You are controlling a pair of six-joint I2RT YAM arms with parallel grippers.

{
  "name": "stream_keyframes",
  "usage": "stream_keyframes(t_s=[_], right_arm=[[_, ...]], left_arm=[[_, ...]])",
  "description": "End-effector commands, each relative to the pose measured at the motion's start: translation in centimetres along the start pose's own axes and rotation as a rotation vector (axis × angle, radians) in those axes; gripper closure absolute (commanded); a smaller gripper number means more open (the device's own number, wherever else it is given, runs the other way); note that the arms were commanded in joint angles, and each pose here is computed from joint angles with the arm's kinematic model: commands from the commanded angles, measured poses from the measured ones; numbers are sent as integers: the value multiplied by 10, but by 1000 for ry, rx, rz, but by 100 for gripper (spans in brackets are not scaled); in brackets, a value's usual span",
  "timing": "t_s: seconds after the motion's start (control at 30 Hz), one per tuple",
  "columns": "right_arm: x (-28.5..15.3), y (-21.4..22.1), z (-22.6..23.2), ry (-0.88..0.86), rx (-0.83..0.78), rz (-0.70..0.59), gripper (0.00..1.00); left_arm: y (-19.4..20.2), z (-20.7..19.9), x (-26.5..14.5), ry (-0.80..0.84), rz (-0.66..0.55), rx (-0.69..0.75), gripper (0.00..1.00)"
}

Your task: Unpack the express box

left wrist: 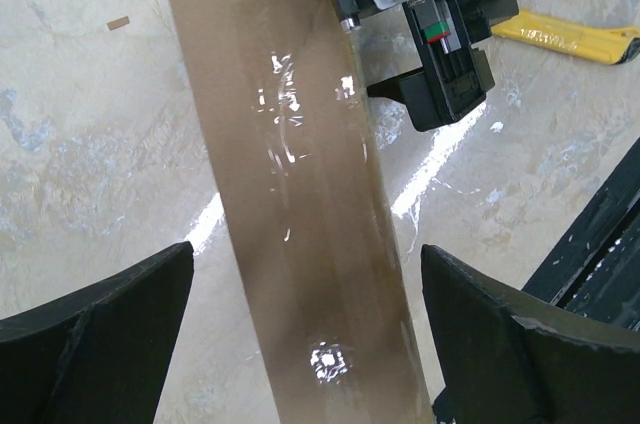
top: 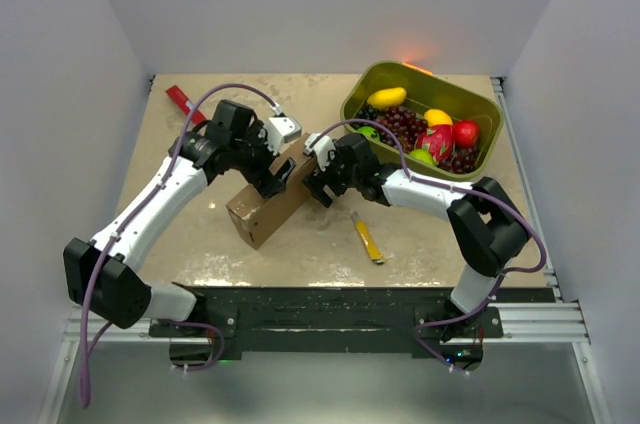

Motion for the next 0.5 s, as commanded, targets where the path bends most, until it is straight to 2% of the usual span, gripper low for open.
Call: stream_keyframes(t_s=[0.0,0.17,0.4,0.47], right_arm=[[-9,-25,-10,31,4,-91,9],[-9,-24,-9,31,8,-91,9],[-7,-23,-9,29,11,-90,8],[-7,-24,-9,31,12,-91,8]], left_arm=[[3,2,6,-18,21,41,0],[5,4,8,-33,34,43,6],[8,-4,5,32,68,77,32],[9,-7,4,58,81,73,37]])
Point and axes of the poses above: each gripper's point midway between its finger pads, its own x axis out along the fingers, its own z axis along the line the jaws close on, y = z × x, the point moved 5 cm from there along -x, back along the fingers, and after that the axes turned 15 degrees about -x, right-handed, at the moved point
